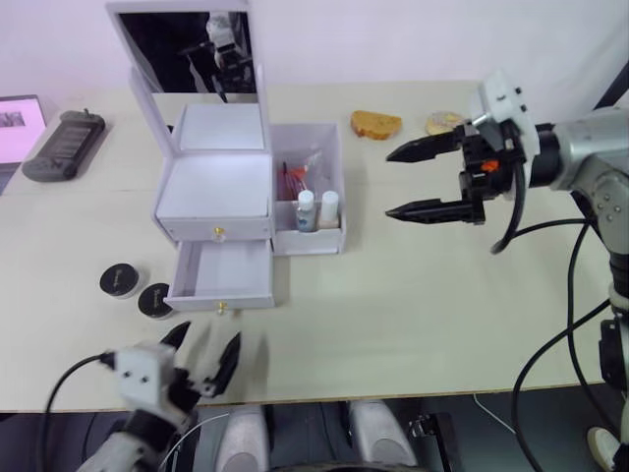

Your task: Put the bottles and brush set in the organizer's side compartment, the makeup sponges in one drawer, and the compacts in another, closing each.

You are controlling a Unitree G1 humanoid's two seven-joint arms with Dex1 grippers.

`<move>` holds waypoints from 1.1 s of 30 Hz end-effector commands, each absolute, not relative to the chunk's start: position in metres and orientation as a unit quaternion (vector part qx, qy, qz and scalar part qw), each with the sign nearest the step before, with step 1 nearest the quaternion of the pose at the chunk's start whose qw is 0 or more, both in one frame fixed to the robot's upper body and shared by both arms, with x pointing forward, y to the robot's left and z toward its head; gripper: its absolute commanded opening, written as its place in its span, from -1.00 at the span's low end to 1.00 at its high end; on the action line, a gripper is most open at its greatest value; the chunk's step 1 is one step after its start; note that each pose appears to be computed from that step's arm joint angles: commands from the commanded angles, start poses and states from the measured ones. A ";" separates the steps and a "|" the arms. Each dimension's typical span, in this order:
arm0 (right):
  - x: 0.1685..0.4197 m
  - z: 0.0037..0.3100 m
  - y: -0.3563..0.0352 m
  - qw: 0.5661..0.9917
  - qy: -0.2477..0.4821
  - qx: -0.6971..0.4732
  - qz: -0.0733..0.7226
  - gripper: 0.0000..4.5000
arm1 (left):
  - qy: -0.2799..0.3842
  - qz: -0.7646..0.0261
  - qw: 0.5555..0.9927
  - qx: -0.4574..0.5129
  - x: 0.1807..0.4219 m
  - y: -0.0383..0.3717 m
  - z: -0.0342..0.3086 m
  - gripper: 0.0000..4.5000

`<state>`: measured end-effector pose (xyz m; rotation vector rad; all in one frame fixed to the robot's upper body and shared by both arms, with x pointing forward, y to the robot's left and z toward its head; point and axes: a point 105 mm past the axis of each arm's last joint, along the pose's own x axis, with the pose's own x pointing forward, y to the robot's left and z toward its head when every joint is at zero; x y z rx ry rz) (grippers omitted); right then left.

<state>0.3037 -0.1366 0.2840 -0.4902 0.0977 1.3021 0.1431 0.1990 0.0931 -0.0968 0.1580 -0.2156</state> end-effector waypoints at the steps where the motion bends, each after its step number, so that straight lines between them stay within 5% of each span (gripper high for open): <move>1: 0.308 0.293 -0.149 0.780 0.022 -0.224 0.583 1.00 | 0.032 -0.074 0.997 0.009 0.138 0.235 0.115 0.98; 10: 0.316 0.289 -0.181 0.811 -0.036 -0.169 0.559 1.00 | 0.033 -0.045 0.985 0.161 0.160 0.337 0.150 0.98; 22: 0.324 0.230 -0.282 0.883 0.060 -0.186 0.428 1.00 | 0.133 -0.097 0.969 0.186 0.152 0.433 0.194 0.98; 33: 0.315 0.211 -0.280 0.886 0.081 -0.191 0.415 1.00 | 0.120 -0.139 0.966 0.181 0.187 0.440 0.196 0.98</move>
